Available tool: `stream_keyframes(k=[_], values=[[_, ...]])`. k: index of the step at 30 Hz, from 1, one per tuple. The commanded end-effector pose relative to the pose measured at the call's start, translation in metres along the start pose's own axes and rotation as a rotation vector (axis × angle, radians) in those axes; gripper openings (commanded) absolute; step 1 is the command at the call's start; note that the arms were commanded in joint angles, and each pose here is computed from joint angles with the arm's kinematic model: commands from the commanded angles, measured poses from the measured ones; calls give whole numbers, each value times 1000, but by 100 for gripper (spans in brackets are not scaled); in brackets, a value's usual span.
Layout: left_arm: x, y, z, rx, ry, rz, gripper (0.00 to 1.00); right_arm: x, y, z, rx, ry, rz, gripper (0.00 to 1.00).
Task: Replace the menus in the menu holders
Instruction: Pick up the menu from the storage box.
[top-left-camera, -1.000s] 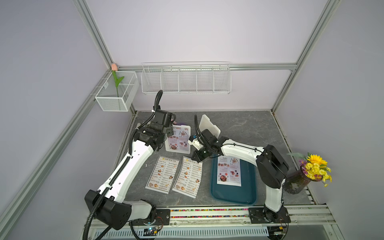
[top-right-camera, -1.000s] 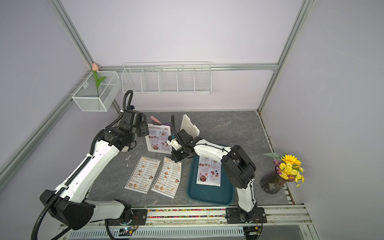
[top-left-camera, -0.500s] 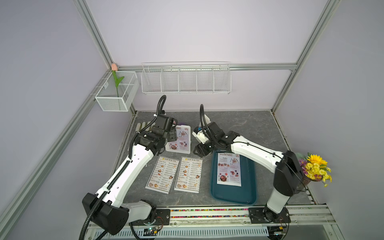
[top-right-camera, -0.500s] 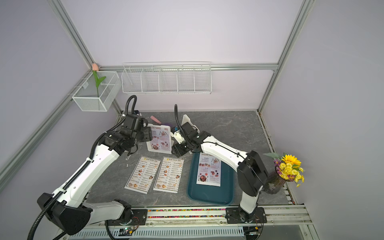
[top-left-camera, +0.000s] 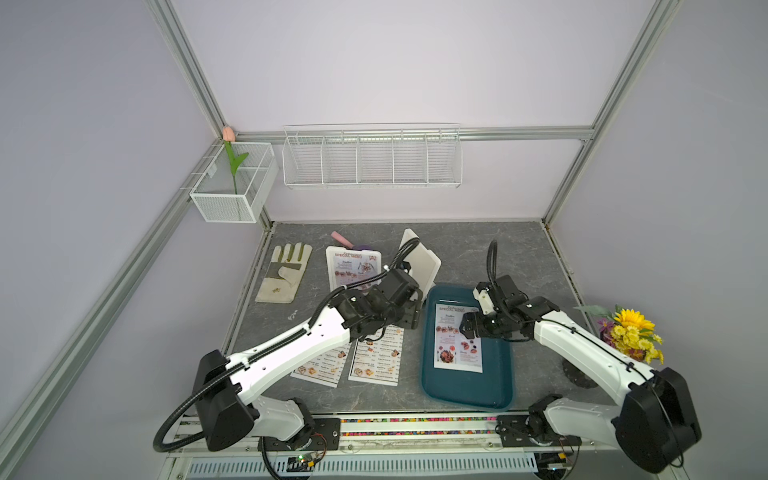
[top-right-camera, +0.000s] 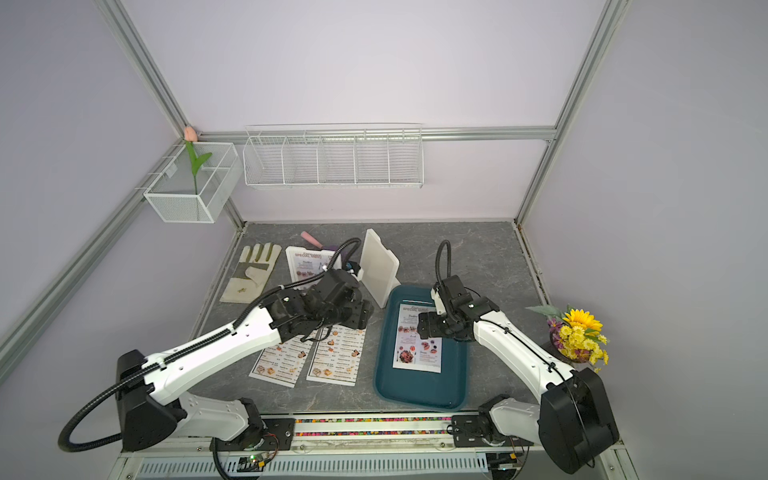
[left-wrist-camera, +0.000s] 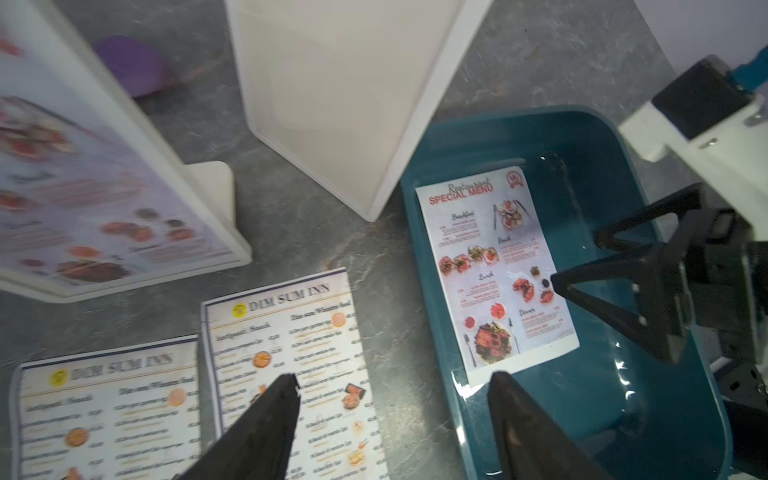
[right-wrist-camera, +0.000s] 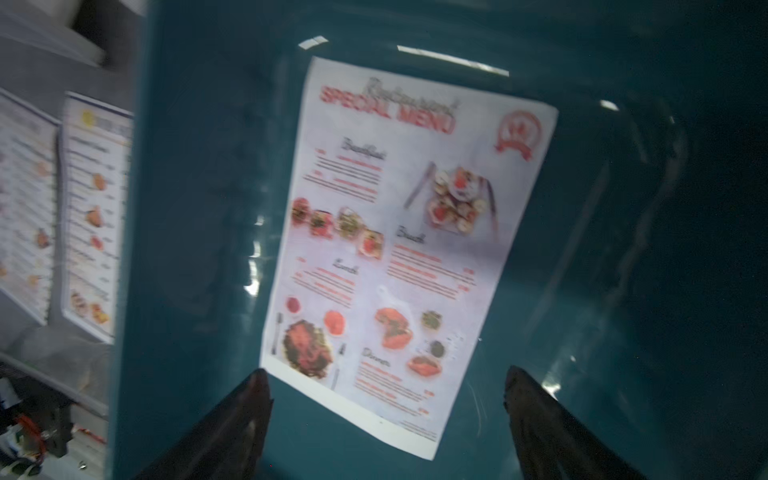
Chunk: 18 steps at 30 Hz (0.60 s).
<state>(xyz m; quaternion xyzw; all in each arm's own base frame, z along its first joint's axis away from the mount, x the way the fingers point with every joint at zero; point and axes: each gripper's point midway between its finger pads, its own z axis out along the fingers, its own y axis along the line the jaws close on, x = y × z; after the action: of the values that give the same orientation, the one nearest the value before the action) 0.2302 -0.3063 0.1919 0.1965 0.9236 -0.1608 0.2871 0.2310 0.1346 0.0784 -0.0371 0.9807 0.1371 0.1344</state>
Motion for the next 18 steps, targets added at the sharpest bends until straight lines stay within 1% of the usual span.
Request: stream_keyframes(k=[1,4,5,7,13,18], values=[[13,-15,27,27,55,-53,74,-2,-10,14,19,-16,68,91],[24,-20,45,34,81,-44,74,2,-24,27,67,-9,95,91],[26,-21,49,37,87,-46,75,3,-24,31,59,-8,97,91],[29,-21,55,34,97,-40,75,3,-20,38,24,-9,98,91],[38,-21,68,25,132,-14,75,6,-15,63,-2,39,100,90],[41,-17,71,-1,148,-11,75,13,7,74,-50,71,74,89]])
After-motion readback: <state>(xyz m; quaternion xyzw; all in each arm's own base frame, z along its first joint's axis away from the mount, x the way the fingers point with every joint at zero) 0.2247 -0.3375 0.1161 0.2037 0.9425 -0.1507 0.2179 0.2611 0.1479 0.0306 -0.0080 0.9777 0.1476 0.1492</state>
